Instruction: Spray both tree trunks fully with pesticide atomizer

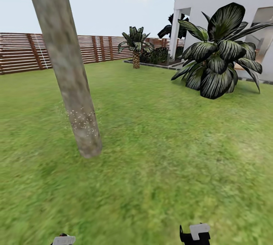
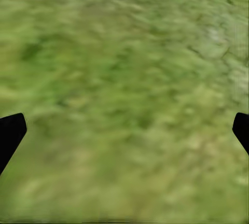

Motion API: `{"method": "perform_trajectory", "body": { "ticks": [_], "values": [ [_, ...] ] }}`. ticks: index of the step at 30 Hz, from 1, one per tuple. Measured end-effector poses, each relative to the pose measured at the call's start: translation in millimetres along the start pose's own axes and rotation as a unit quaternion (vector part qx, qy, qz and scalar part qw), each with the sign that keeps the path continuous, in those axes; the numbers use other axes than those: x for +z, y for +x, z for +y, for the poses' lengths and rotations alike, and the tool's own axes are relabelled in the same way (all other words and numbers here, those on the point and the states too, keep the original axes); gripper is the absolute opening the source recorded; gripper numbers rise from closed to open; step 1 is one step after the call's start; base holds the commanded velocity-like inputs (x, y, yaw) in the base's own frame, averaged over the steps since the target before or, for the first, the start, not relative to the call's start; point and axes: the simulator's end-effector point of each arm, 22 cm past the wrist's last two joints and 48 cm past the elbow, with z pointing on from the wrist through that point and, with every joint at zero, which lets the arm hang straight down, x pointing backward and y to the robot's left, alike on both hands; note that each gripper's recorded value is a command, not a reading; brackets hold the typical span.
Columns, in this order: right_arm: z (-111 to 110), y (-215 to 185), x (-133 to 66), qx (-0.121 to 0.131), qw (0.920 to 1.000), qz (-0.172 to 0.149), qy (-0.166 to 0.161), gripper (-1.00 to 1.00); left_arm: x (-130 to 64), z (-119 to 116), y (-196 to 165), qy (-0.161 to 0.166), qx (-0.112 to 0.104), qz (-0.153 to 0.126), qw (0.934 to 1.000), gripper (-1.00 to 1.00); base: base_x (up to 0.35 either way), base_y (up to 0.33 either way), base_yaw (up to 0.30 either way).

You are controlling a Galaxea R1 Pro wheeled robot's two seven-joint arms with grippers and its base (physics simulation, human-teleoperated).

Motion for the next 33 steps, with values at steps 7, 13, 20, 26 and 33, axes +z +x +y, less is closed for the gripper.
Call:
{"method": "perform_trajectory", "body": {
  "ticks": [7,13,20,26,33],
  "values": [
    [0.4,0.5,-0.9,0.0,1.0,0.0,0.0,1.0,-0.1,-3.8,-0.3,0.001,-0.002,0.0,1.0,-1.0,-0.226,-0.192,0.28],
    [0.9,-0.6,-0.9,0.0,1.0,-0.001,-0.001,1.0,-0.2,-3.8,-1.0,0.001,-0.002,-0.001,1.0,-1.0,-0.196,-0.224,0.28],
    [1.3,-0.7,-1.1,0.0,1.0,-0.001,-0.001,1.0,-0.2,-3.4,-1.1,0.0,-0.003,-0.001,1.0,-1.0,-0.16,-0.234,0.282],
    [1.4,-0.4,-1.2,0.0,1.0,-0.001,-0.001,1.0,-0.2,-3.4,-1.1,0.0,-0.003,-0.001,1.0,-1.0,-0.168,-0.236,0.282],
    [1.0,0.1,-1.3,0.0,1.0,0.0,-0.001,1.0,-0.1,-3.2,-1.1,0.0,-0.004,-0.001,1.0,-1.0,-0.213,-0.225,0.282]
  ]
}}
